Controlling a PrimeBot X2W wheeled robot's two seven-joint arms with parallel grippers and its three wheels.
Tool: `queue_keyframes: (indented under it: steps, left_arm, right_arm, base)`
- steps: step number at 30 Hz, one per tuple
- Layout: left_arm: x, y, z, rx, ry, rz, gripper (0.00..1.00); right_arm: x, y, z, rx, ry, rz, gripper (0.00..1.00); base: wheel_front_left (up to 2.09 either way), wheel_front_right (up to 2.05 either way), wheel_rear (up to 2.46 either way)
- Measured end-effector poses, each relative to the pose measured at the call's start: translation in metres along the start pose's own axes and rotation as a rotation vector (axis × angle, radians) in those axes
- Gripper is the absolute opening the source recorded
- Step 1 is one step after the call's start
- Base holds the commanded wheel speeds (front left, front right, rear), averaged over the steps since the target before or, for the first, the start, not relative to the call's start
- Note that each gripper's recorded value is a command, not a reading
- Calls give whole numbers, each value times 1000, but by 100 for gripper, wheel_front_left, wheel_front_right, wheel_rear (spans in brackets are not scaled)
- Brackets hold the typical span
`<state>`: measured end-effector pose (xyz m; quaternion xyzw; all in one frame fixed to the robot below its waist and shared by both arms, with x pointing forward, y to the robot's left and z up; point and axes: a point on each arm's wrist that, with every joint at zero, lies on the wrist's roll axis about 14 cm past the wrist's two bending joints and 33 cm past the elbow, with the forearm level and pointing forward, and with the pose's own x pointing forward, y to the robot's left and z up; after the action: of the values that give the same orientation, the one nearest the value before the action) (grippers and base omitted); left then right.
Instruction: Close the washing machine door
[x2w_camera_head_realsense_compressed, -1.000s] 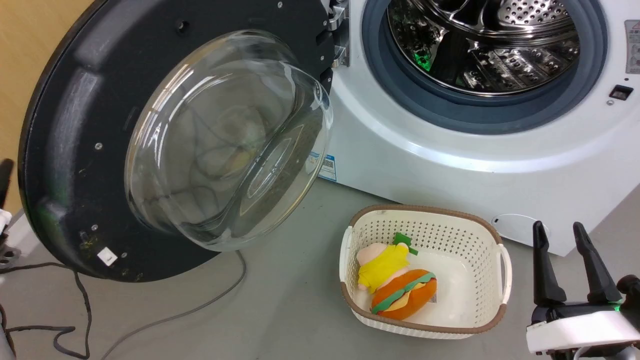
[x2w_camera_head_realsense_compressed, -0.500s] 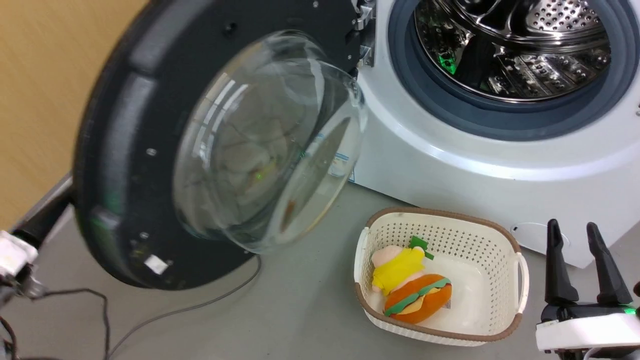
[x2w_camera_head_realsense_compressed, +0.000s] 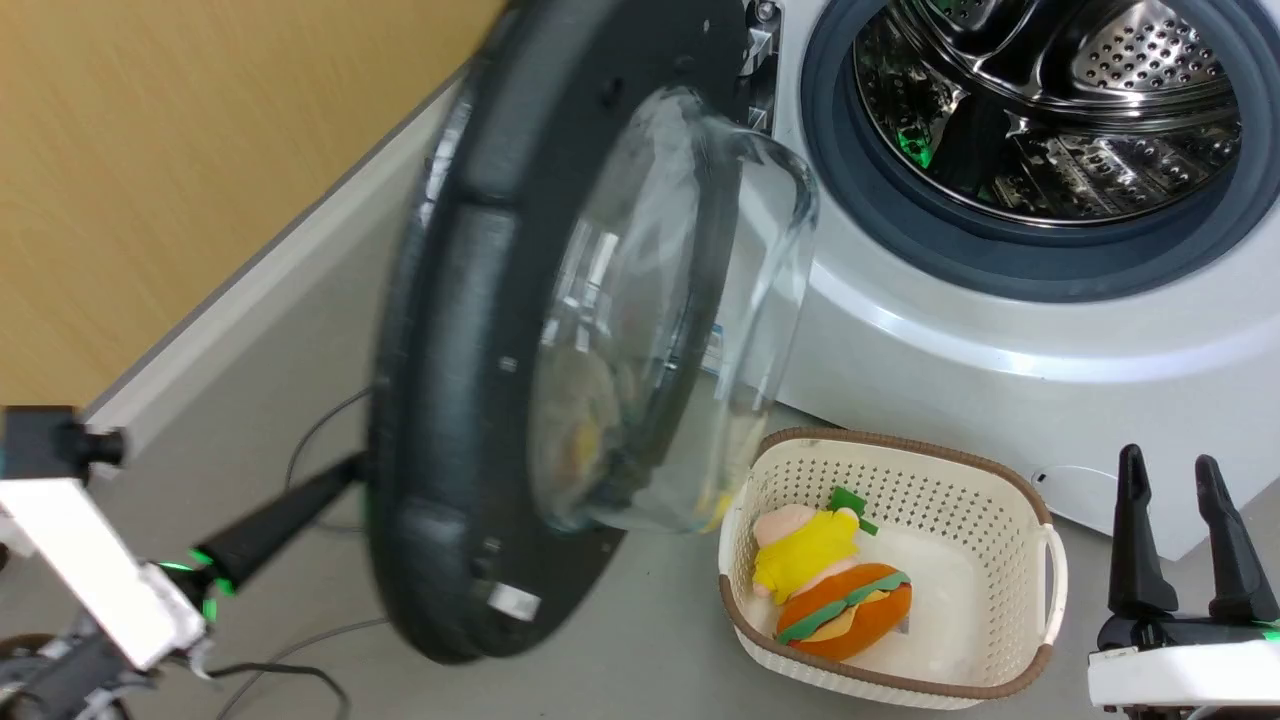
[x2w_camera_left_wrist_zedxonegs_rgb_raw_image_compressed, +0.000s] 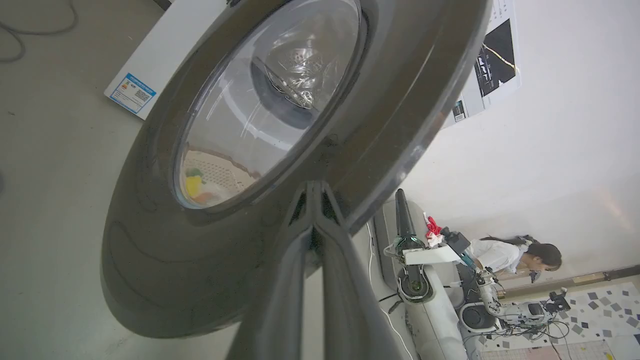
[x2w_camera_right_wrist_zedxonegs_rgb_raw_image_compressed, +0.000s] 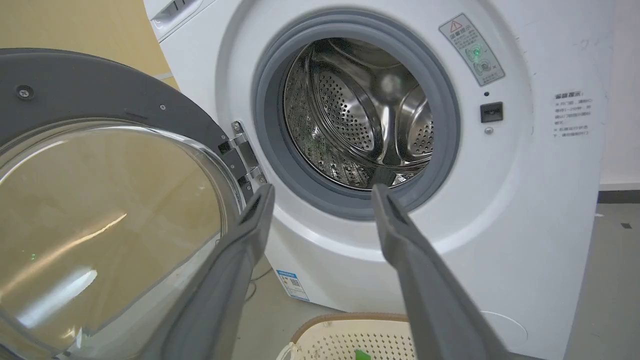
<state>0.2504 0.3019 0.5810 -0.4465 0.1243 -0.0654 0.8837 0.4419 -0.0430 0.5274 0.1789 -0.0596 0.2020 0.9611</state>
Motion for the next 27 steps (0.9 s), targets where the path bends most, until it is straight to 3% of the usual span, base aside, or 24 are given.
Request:
queue_keyframes:
  steps: [12,27]
  left_arm:
    - [74,-67,-84,-81,257,-275,0]
    - [169,-124,-164,-169,449,-436,0]
  right_arm:
    - [-19,-32,11,-16,-22,-97,100]
    - [-62,-98,40,-73,-81,-307,100]
  base:
    - [0,0,0]
    - [0,0,0]
